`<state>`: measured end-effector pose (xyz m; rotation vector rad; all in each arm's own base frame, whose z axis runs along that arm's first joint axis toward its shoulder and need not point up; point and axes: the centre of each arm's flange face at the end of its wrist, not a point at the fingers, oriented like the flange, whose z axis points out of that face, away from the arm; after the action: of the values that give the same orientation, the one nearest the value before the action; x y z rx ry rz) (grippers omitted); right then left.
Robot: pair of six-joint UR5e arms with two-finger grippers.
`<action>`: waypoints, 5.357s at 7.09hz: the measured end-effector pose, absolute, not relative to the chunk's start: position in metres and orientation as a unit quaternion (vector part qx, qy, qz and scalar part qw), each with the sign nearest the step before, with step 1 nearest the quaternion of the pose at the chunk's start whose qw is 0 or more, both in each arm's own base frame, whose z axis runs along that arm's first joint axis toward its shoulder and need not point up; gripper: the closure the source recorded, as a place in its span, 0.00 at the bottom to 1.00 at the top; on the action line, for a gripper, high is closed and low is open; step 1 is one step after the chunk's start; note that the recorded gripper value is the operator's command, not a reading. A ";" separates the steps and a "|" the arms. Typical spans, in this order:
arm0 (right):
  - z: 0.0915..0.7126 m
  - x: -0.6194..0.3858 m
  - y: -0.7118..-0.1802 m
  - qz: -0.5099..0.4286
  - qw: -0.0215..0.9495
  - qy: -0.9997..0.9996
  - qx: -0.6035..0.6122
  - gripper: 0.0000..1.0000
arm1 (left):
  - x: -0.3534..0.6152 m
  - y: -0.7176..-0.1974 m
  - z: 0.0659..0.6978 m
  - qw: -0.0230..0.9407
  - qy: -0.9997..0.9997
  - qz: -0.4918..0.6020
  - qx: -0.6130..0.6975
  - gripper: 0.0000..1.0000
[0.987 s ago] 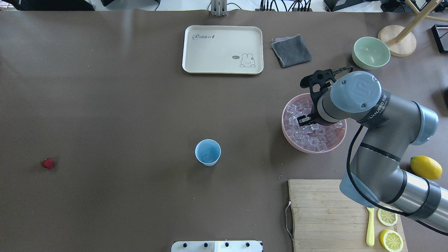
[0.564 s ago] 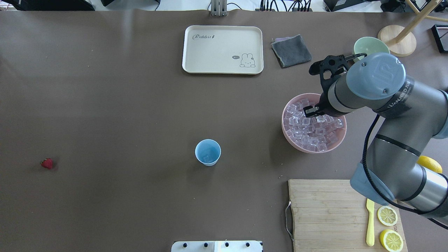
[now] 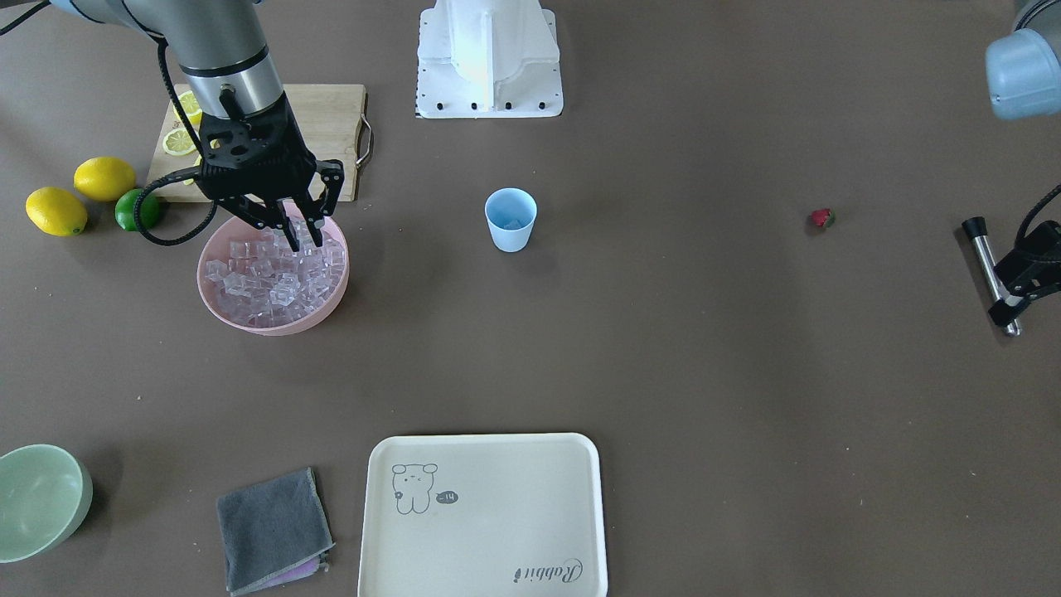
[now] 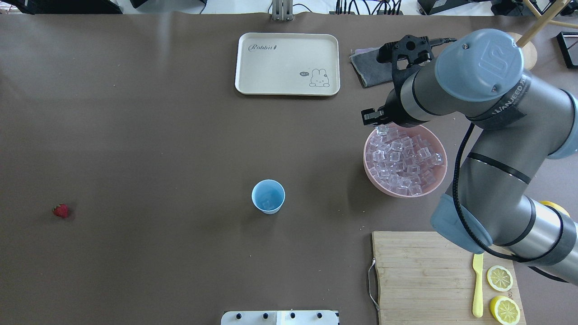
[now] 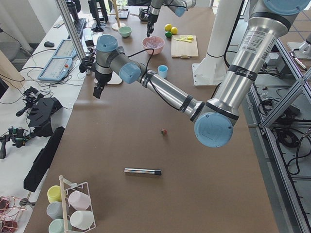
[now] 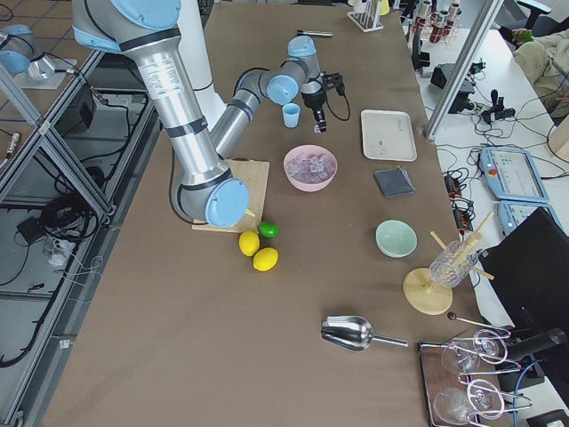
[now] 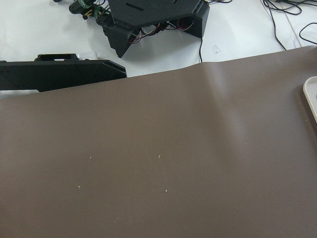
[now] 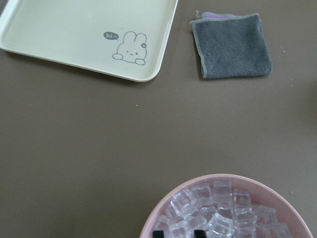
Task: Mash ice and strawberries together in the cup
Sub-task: 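Lift the ice cube and carry it over the blue cup, then lower the ice cube into the blue cup and open the right gripper, then raise the right gripper and move it back over the ice bowl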
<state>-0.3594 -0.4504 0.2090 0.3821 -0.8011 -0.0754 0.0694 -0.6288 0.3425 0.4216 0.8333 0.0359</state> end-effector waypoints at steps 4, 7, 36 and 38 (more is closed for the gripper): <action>0.155 -0.407 -0.422 -0.069 0.883 -0.419 0.202 1.00 | 0.069 -0.627 0.341 0.892 0.403 0.016 0.204 0.02; 0.137 -0.457 -0.395 -0.105 0.866 -0.437 0.218 1.00 | 0.069 -0.628 0.340 0.892 0.403 0.016 0.205 0.02; 0.194 -0.386 -0.465 -0.088 0.847 -0.480 0.210 0.00 | 0.071 -0.638 0.350 0.896 0.397 0.017 0.200 0.02; 0.228 -0.353 -0.476 -0.058 0.870 -0.450 0.193 0.00 | 0.070 -0.638 0.352 0.896 0.396 0.016 0.199 0.02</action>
<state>-0.3529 -0.4759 0.2276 0.4047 -0.9403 -0.1203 0.0698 -0.6378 0.3521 0.4117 0.8201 0.0326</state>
